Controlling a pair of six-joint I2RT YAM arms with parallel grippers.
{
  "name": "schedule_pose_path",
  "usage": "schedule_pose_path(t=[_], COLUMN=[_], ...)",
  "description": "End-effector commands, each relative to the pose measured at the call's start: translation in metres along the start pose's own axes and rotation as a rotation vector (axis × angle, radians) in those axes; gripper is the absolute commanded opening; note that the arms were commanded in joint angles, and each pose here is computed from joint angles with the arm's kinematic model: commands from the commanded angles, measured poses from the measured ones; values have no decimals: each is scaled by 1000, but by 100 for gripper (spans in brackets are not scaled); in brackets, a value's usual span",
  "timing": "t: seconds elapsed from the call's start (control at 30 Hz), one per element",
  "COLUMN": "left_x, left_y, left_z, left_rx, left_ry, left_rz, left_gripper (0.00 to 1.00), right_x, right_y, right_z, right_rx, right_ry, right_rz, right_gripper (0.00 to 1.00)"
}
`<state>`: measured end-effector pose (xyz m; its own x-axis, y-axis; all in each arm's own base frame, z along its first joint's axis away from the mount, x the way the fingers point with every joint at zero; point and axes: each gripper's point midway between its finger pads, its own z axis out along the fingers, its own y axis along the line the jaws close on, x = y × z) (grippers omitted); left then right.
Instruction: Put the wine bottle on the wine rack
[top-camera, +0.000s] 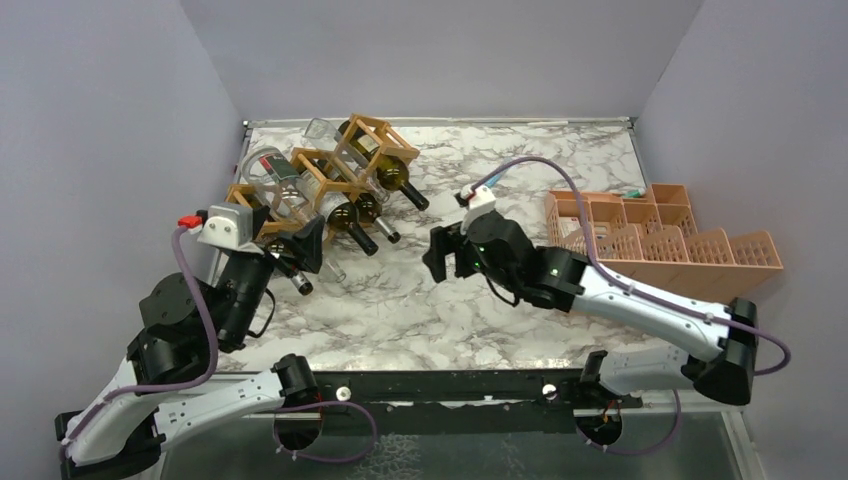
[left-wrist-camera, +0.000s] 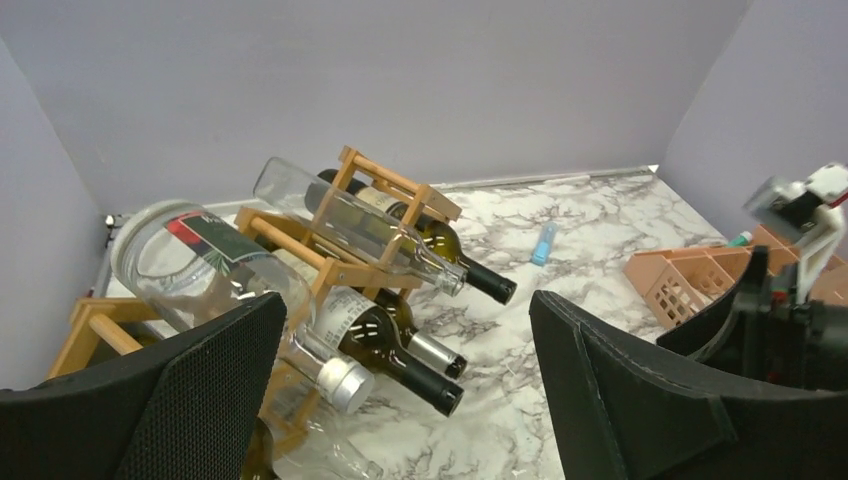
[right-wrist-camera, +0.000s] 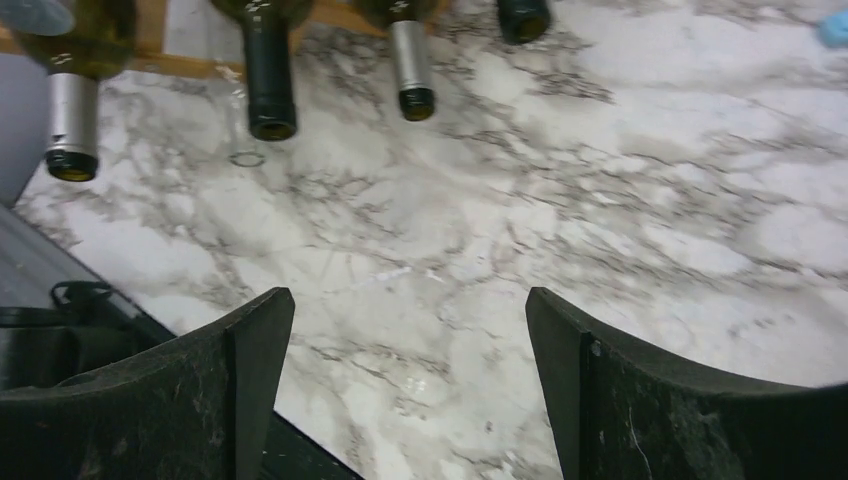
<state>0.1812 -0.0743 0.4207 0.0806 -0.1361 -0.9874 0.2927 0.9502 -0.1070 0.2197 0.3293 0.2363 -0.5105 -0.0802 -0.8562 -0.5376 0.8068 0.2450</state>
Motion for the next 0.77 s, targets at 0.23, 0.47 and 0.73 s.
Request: schedule_pose_path(t=[0.23, 0.47, 0.73], left_x=[-11, -41, -45], left_y=[19, 33, 35], left_z=[-30, -42, -43], left_rx=[45, 46, 41], left_ry=[-35, -93, -101], left_rz=[-100, -105, -93], left_gripper=[99, 99, 99], right_x=[-49, -83, -102], right_y=[-97, -106, -104], right_z=[-107, -152, -180], right_rx=[370, 358, 292], right_ry=[-240, -365, -452], right_rz=[-5, 12, 37], right_gripper=[89, 89, 89])
